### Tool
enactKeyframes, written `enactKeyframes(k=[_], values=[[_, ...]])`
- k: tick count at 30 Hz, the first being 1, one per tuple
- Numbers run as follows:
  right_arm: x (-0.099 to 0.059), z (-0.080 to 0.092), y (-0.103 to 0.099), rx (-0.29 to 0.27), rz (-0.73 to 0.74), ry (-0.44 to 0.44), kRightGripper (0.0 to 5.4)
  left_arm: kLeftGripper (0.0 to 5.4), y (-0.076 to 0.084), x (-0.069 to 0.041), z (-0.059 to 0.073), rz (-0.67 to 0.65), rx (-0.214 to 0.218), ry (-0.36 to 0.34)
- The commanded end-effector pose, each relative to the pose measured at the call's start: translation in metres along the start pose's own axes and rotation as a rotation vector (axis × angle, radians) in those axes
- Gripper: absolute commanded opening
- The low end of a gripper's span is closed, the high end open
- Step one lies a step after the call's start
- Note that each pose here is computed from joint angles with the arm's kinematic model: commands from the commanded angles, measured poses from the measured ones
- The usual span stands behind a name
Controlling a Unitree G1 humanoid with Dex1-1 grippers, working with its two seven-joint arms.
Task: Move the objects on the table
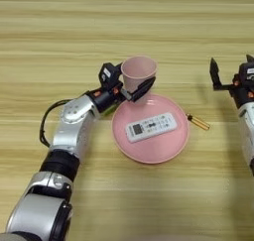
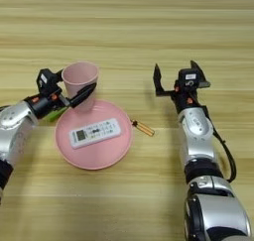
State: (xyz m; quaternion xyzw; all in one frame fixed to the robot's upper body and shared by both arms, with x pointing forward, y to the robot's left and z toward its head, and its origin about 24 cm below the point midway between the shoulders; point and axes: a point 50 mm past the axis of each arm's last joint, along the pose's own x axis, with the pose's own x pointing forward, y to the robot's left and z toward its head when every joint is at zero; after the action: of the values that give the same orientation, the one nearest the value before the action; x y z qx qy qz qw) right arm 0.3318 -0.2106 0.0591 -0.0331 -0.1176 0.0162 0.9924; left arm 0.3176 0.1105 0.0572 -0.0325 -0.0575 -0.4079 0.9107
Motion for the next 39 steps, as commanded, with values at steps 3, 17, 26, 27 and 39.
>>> enactKeyframes(k=[3, 17, 26, 27, 39], values=[[0.005, 0.002, 0.001, 0.006, -0.017, -0.015, 5.40, 4.28, -0.005, 0.007, -0.004, -0.028, -0.002, 0.012], [0.006, 0.002, 0.002, 0.001, -0.013, -0.016, 5.40, 4.28, -0.007, 0.007, -0.015, -0.041, -0.024, 0.047], [0.006, 0.002, 0.004, -0.003, -0.006, -0.023, 5.40, 4.28, -0.007, 0.005, -0.029, -0.020, -0.005, 0.110], [0.006, 0.002, 0.005, -0.003, -0.006, -0.023, 5.40, 4.28, -0.006, 0.005, -0.030, -0.017, -0.005, 0.111], [0.005, 0.002, 0.005, -0.009, -0.004, -0.028, 5.40, 4.28, -0.007, 0.004, -0.034, -0.017, 0.015, 0.128]])
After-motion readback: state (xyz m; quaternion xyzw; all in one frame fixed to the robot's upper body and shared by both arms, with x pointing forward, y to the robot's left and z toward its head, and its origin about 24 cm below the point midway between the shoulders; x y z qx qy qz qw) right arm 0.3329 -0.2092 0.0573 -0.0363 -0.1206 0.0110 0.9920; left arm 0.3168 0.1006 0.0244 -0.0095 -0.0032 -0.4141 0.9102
